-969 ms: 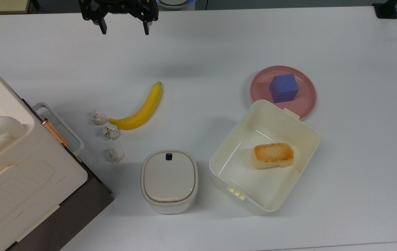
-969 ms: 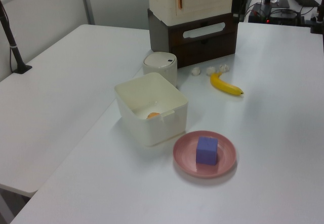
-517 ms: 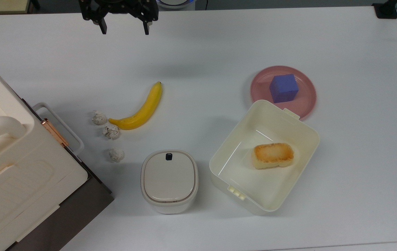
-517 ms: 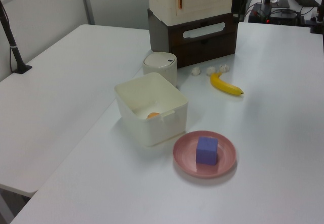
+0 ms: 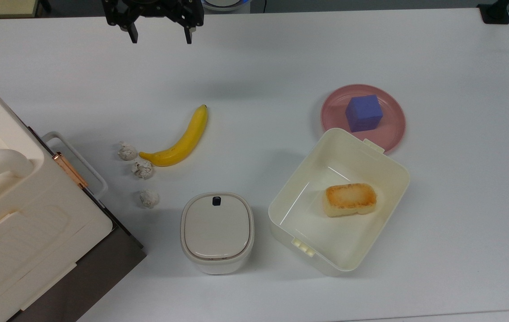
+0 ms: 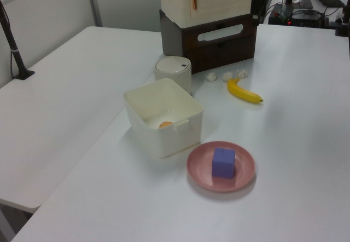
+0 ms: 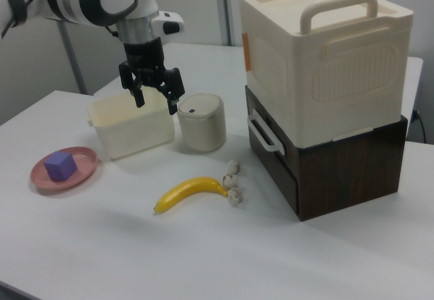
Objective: Put the cube on the table
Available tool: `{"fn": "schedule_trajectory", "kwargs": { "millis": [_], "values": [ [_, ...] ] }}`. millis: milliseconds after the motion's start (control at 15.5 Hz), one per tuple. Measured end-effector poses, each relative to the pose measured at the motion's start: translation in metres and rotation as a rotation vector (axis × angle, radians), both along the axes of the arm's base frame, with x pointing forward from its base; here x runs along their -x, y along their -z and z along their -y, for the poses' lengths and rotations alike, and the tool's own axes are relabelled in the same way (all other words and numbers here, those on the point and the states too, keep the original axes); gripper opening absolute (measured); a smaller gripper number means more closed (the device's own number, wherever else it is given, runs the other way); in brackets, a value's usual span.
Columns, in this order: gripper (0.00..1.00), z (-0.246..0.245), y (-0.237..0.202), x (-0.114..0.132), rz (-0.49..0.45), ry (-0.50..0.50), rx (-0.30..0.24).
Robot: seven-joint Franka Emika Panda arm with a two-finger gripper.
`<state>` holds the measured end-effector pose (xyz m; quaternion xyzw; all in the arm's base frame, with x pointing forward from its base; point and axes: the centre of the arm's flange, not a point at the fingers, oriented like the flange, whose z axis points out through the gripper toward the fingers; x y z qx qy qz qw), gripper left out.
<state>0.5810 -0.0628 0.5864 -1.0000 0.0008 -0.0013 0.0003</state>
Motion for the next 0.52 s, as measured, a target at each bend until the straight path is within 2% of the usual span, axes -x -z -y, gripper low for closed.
{"fn": "schedule_trajectory", "kwargs": {
  "millis": [517],
  "values": [
    [1.00,-0.019,0.011,-0.002,-0.035,-0.050,-0.005]
  ]
}}
